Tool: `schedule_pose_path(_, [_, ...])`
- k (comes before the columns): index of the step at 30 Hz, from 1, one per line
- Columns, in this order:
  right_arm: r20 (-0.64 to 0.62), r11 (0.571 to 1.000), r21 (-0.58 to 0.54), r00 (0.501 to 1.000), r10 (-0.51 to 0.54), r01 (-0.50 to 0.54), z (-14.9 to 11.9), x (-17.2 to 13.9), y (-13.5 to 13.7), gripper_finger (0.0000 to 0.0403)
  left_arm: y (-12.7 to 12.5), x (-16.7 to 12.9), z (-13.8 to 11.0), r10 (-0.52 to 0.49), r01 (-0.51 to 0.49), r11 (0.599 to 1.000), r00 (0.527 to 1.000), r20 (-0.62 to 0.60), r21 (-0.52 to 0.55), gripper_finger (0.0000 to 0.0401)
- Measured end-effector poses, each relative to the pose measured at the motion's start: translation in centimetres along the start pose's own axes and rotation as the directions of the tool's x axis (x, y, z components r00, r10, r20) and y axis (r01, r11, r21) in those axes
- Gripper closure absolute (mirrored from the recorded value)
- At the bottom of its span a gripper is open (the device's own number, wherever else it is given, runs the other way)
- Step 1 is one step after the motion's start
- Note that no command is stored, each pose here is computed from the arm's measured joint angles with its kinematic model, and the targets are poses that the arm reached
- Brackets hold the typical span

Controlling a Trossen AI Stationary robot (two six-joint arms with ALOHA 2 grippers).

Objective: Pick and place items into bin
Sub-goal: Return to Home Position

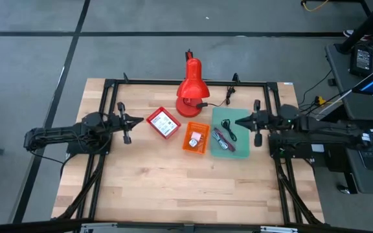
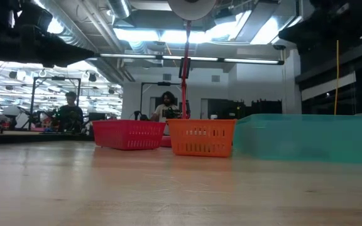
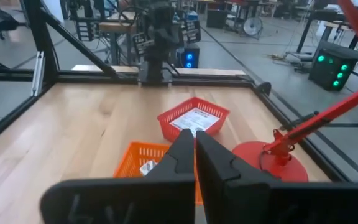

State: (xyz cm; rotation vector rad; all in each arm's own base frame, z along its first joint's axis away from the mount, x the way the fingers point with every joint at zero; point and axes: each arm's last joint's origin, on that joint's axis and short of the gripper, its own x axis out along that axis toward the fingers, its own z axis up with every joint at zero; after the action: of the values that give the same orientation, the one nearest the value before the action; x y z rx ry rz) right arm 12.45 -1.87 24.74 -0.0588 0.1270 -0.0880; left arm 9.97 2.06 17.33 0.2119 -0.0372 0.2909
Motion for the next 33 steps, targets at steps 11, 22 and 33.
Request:
schedule_pose_path(11, [0.012, 0.997, -0.065, 0.999, 0.045, -0.045, -0.4, -2.8, 0.4, 0.0403, 0.0, -0.1, -0.2, 0.005, -0.004, 0.999, 1.0, -0.017, 0.054, 0.0399])
schedule_pose_path(22, [0.118, 0.997, 0.021, 0.991, 0.068, -0.071, -3.3, -2.9, 0.7, 0.0403, 0.1, -0.1, -0.3, 0.029, -0.028, 0.999, 0.999, -0.034, 0.04, 0.0399])
schedule_pose_path(33, [0.175, 0.999, 0.025, 0.984, 0.018, -0.023, -7.2, -1.3, 0.7, 0.0403, 0.1, -0.1, -0.3, 0.047, -0.046, 0.998, 0.998, -0.039, 0.039, 0.0399])
